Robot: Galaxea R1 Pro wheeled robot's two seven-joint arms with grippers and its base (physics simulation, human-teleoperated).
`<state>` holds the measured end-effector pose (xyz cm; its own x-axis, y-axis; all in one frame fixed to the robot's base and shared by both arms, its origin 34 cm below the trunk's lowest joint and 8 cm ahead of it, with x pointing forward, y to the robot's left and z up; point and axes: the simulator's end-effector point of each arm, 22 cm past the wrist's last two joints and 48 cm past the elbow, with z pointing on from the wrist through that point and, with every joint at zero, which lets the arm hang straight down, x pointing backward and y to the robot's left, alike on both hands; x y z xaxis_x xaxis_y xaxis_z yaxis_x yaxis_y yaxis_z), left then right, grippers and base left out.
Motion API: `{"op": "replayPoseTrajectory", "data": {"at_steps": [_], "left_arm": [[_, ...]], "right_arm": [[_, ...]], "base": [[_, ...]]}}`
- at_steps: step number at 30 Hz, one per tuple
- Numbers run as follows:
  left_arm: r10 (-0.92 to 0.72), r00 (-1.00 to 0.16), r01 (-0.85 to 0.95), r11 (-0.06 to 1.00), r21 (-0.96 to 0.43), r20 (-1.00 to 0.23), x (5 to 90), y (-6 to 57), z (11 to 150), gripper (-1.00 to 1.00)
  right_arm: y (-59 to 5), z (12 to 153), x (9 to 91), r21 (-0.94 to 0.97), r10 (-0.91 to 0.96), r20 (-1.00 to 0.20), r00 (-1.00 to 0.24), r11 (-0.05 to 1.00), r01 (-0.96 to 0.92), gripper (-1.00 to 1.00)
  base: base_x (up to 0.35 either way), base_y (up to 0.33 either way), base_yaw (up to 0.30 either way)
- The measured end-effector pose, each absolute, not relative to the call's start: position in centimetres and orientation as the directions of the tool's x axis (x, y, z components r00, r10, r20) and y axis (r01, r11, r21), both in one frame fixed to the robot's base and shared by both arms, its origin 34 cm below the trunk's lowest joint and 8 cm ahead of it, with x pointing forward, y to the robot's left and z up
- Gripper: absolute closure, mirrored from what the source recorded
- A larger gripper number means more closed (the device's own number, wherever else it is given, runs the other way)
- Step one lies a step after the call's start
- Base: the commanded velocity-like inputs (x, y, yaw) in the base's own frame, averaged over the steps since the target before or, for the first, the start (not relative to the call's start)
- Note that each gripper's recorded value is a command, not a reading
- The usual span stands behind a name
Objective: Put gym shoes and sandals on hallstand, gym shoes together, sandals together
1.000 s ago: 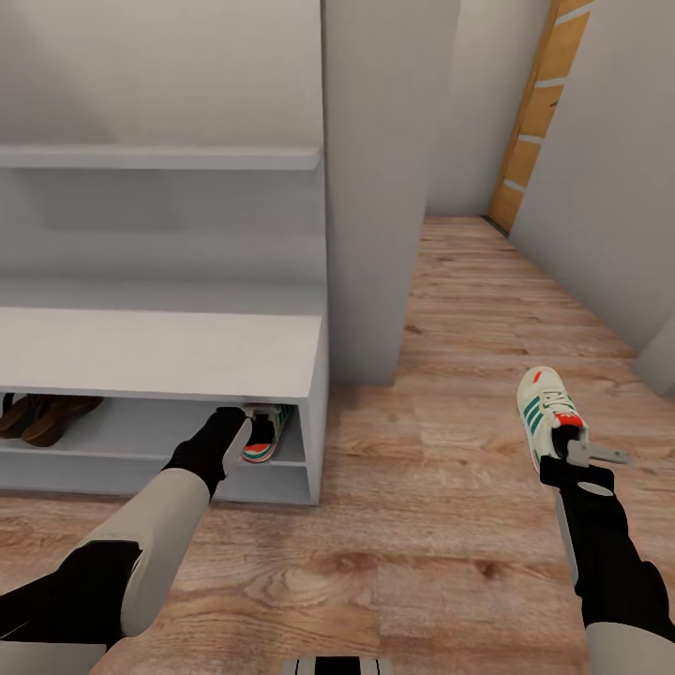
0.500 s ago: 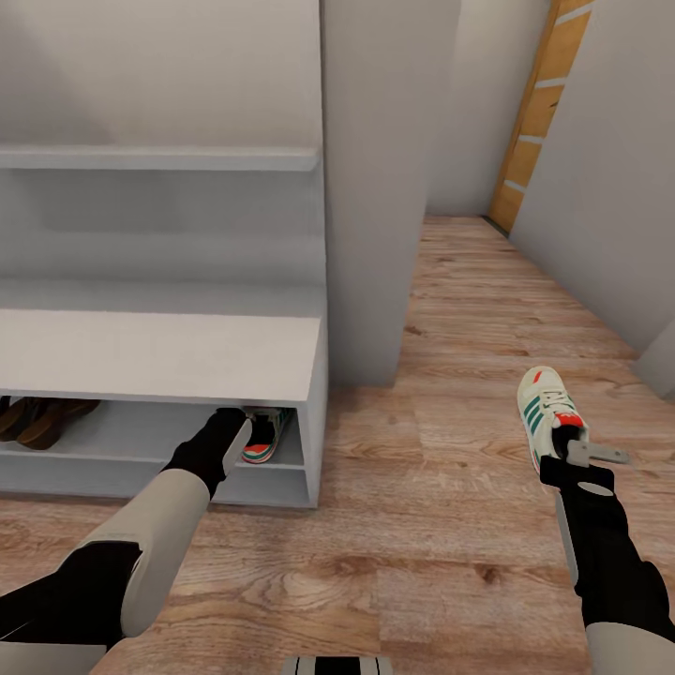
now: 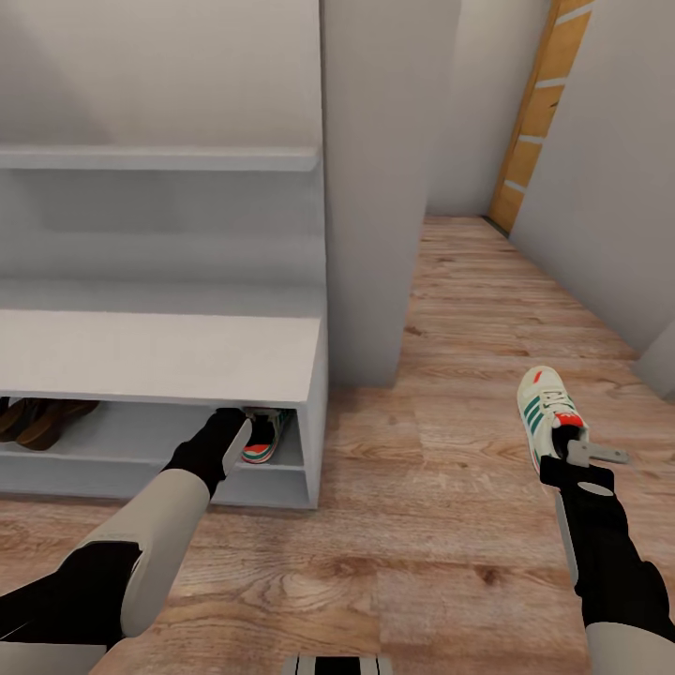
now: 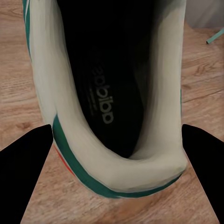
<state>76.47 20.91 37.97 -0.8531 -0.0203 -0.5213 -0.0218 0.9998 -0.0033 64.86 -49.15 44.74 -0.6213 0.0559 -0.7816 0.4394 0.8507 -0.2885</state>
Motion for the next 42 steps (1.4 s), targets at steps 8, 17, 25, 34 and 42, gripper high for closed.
{"op": "replayPoseTrajectory", "data": {"at_steps": [8,17,25,34,42], "left_arm": [[-0.019,-0.853,-0.020,1.000,-0.003,-0.521,76.47,20.89,37.97,1.00],[-0.020,-0.853,-0.022,1.000,-0.002,-0.521,76.47,20.95,37.97,-1.00],[-0.022,-0.853,-0.023,1.000,-0.004,-0.521,76.47,20.94,37.96,-1.00],[-0.022,-0.853,-0.023,1.000,-0.004,-0.521,76.46,20.93,37.96,-1.00],[-0.023,-0.856,-0.024,1.000,-0.005,-0.517,76.24,20.96,37.72,-1.00]], "right_arm": [[-49.15,44.75,64.86,-0.288,0.056,-0.782,-0.621,0.851,0.440,1.00],[-49.15,44.74,64.85,-0.289,0.056,-0.782,-0.621,0.851,0.440,1.00],[-49.13,44.72,64.86,-0.289,0.056,-0.781,-0.622,0.851,0.439,1.00],[-49.14,44.73,64.86,-0.288,0.056,-0.781,-0.621,0.851,0.439,1.00],[-49.14,44.69,64.85,-0.288,0.056,-0.781,-0.622,0.851,0.439,1.00]], "base": [[0.051,0.000,0.000],[0.002,0.000,0.000],[0.000,0.000,0.000],[-0.078,0.000,0.000],[-0.306,0.000,0.000]]}}
